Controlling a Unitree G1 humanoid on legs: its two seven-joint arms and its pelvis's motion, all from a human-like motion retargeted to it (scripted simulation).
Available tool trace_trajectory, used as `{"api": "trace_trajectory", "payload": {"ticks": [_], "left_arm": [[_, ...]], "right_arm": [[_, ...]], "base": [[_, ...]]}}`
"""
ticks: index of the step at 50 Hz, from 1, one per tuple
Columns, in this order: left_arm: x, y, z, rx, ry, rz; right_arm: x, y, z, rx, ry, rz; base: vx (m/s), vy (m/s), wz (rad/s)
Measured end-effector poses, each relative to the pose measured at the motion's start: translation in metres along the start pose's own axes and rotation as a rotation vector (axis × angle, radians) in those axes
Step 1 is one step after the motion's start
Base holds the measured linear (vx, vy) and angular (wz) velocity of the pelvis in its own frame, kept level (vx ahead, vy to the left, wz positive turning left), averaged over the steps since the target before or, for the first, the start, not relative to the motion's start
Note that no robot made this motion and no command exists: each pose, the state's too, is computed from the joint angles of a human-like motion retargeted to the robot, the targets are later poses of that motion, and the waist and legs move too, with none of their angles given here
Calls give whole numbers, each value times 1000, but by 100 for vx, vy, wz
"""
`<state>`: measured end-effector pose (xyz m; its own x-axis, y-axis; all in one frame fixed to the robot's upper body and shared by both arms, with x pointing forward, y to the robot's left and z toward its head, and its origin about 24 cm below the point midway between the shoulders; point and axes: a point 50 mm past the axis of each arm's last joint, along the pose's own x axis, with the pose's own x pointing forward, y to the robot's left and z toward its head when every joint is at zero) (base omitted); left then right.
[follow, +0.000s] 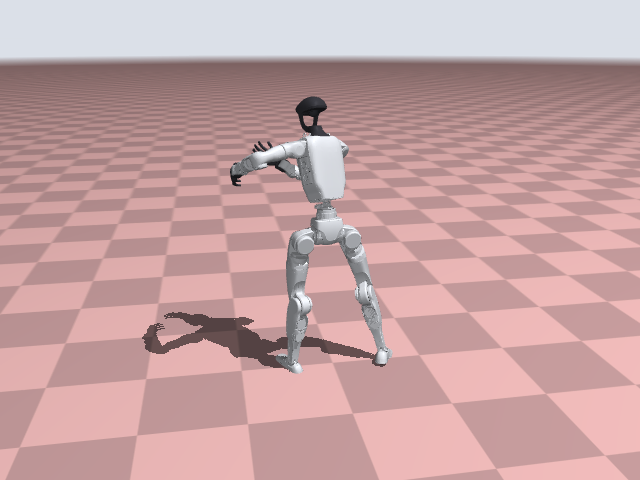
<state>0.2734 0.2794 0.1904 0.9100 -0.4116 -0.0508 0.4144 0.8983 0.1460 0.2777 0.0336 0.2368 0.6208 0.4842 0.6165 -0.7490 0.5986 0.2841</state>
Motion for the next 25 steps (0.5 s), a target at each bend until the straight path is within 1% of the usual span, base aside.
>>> {"api": "trace_trajectory", "payload": {"ticks": [4,7,11,12,14,15,16,17,18,19,22,25], "left_arm": [[5,0,0,-11,-45,27],[12,-9,-17,-69,-51,35],[26,-32,-54,-174,-11,27],[29,-40,-65,-209,7,28],[37,-59,-85,-277,39,4],[40,-70,-96,-321,53,-5],[44,-81,-104,-363,63,-12],[49,-93,-111,-401,64,-12],[53,-104,-117,-449,67,-17],[55,-115,-123,-502,72,-22],[70,-149,-126,-651,62,-55],[87,-181,-117,-751,38,-120]], "right_arm": [[5,4,-8,-30,22,1],[-5,-4,-20,-35,71,-28],[-32,-29,-38,-38,163,-118],[-41,-39,-43,-61,194,-165],[-59,-55,-46,-93,235,-182],[-68,-65,-45,-145,257,-188],[-76,-75,-44,-313,287,-175],[-82,-85,-39,-715,298,-120],[-89,-94,-35,-837,294,-134],[-97,-101,-31,-819,296,-185],[-111,-126,-6,-667,255,-351],[-113,-148,26,-655,201,-435]], "base": [[-4,-10,-5],[-8,-15,-25],[-11,-20,-43],[-11,-23,-54],[-11,-25,-61],[-10,-26,-68],[-10,-27,-77],[-9,-28,-84],[-8,-31,-90],[-7,-34,-97],[-5,-37,-109],[-1,-39,-113]]}}
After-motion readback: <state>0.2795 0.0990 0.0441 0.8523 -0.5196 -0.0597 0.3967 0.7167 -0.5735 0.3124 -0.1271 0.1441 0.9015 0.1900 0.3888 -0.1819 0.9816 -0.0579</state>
